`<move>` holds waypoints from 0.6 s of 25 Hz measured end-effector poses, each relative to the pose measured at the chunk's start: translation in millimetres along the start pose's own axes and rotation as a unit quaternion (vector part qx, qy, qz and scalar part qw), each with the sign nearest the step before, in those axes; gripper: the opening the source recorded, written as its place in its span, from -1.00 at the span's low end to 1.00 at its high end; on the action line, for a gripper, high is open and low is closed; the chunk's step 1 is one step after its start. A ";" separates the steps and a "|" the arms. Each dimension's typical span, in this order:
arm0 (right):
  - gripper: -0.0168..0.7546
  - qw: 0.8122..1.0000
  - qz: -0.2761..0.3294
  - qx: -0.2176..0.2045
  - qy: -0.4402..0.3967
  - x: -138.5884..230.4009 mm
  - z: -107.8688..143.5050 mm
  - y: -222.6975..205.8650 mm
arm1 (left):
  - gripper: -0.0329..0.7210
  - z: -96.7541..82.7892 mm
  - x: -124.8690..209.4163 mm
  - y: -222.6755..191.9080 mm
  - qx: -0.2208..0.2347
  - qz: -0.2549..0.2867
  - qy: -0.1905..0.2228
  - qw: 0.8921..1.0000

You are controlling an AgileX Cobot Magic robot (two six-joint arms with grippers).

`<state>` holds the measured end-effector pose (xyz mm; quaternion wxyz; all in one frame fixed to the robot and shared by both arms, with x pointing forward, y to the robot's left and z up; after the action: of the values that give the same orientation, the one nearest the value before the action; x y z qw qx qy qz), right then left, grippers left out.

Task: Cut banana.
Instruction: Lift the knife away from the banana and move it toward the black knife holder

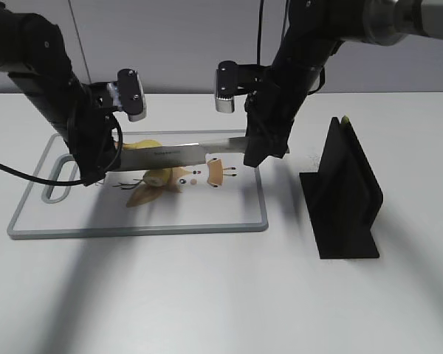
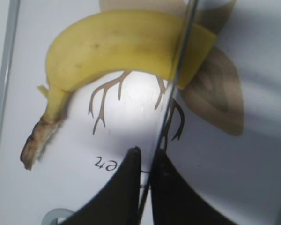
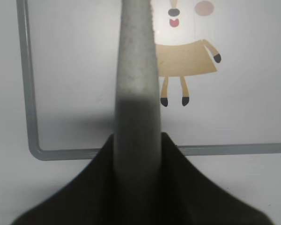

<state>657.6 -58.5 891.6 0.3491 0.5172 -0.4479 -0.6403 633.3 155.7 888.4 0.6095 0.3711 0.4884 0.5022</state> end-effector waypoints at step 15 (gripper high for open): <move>-0.46 0.999 0.017 -0.039 -0.007 14.7 -2.6 -44.2 | -0.83 -12.6 15.4 -31.8 -0.033 0.010 0.001 0.999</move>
<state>657.7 -56.8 845.0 0.3766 0.4909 -0.4341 -0.6547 629.3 163.2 851.9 0.6158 0.3550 0.4681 0.5250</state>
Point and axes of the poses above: a point on each arm's last joint axis where the gripper is mounted, y pointing back along that axis away from the gripper, z along the wrist's bending axis when the last joint is at zero, x = y × z, the point moved 5 cm from there along -y, pointing out along that axis toward the gripper, and after that the axes turned 9 degrees about -y, right-handed, at the moved point
